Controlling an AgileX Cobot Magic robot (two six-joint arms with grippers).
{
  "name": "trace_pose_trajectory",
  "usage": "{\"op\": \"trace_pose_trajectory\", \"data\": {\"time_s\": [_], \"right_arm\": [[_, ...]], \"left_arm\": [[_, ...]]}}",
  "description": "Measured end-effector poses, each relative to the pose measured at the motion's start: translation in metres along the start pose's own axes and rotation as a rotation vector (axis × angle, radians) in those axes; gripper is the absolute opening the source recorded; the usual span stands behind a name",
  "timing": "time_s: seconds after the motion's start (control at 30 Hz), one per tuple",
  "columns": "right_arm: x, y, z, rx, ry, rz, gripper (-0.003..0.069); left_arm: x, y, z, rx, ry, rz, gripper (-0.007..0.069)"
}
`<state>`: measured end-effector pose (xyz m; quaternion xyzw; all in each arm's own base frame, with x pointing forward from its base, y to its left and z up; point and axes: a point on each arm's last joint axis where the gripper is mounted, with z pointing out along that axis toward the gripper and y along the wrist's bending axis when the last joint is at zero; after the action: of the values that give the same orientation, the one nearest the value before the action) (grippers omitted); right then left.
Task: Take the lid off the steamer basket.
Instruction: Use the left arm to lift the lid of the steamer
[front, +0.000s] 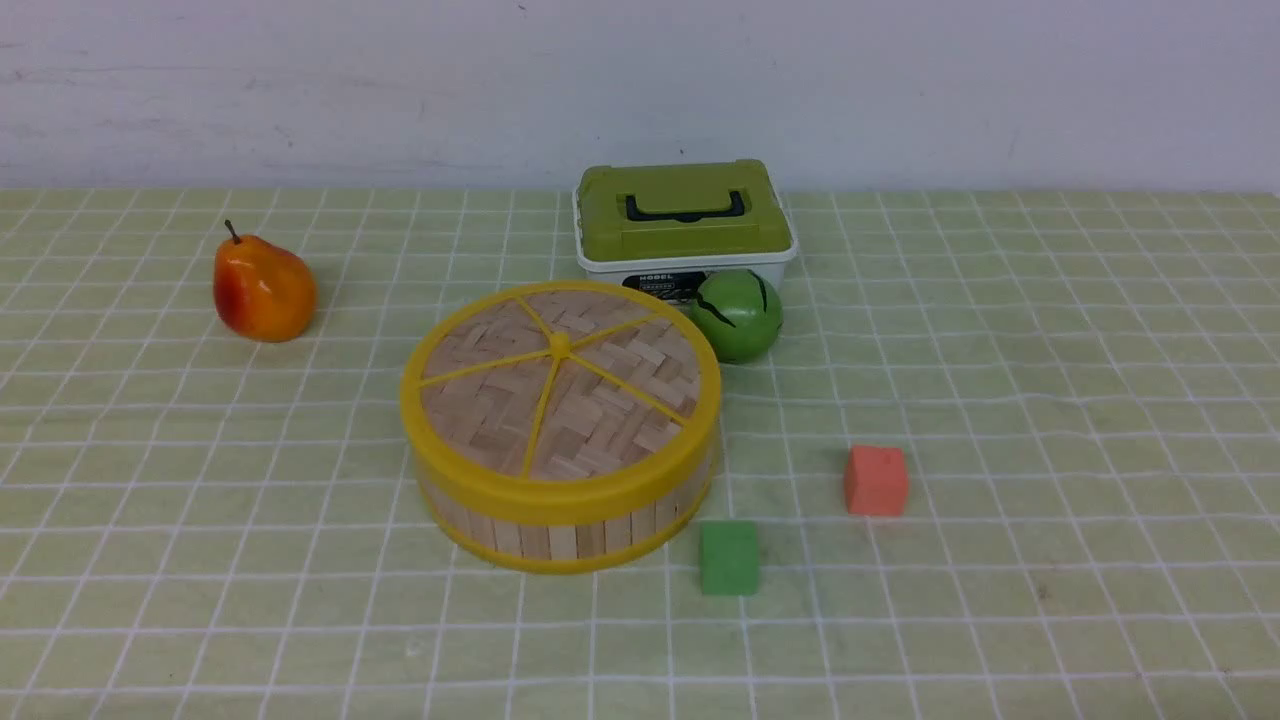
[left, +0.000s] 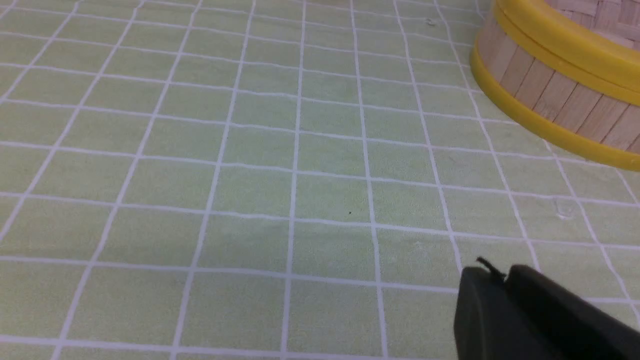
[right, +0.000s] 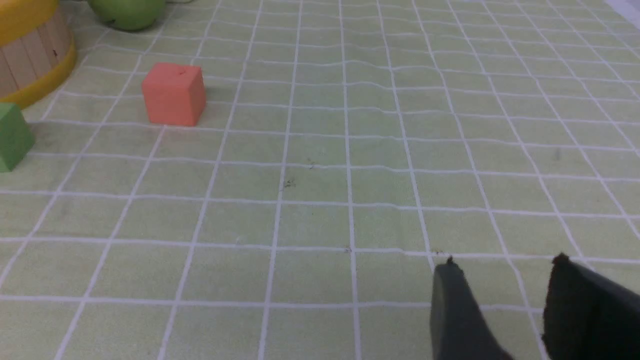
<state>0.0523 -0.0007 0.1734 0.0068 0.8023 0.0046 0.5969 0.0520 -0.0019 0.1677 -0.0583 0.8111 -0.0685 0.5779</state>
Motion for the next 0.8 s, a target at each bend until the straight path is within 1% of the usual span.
{"op": "trace_pose_trajectory", "data": {"time_s": [0.8], "right_arm": [[0.0,0.0,0.0,0.0,0.0,0.0,0.0241]], "left_arm": [[0.0,0.0,0.0,0.0,0.0,0.0,0.0061]]}}
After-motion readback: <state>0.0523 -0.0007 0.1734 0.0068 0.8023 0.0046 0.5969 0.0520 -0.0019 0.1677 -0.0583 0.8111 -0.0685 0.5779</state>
